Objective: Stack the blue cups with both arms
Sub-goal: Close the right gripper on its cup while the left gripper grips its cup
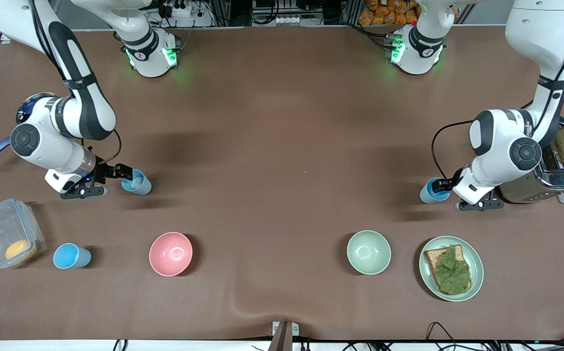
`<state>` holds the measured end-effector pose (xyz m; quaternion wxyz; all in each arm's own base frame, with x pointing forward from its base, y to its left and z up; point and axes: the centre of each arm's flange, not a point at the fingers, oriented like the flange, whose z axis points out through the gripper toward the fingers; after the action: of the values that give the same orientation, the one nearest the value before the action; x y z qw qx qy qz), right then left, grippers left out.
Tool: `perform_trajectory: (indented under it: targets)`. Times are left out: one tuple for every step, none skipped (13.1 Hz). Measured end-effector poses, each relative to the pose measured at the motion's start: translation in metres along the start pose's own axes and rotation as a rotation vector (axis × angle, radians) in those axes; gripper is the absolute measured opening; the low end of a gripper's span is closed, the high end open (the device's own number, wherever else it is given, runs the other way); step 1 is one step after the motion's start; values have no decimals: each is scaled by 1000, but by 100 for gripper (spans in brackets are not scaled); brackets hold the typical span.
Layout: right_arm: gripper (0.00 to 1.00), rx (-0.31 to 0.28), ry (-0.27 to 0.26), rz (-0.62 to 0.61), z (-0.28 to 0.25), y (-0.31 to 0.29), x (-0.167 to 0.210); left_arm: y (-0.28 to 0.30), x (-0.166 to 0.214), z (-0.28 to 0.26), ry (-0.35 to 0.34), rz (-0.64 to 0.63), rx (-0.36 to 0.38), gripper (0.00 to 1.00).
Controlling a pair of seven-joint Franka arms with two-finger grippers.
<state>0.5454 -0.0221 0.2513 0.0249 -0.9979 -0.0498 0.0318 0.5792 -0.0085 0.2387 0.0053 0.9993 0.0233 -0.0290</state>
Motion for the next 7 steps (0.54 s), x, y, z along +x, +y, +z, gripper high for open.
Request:
perform_trajectory:
  targets:
    - [100,0,-3,1,5,0,0,0,0,1,-1,0,0,64]
    - [100,-1,-4,1,9,1,0,0,0,1,-1,0,0,56]
    - [100,-1,-6,2,13,1,1,0,0,2,-3,0,0,46]
    - [100,3,-6,7,16,1,1,0,0,4,-5,1,0,33]
    - [91,11,-7,17,18,1,1,1,1,5,-5,2,-1,22]
    - [78,15,-10,23,21,1,1,2,1,6,-5,4,-1,10]
    - [66,18,-15,26,24,1,0,3,2,7,-5,5,-1,3]
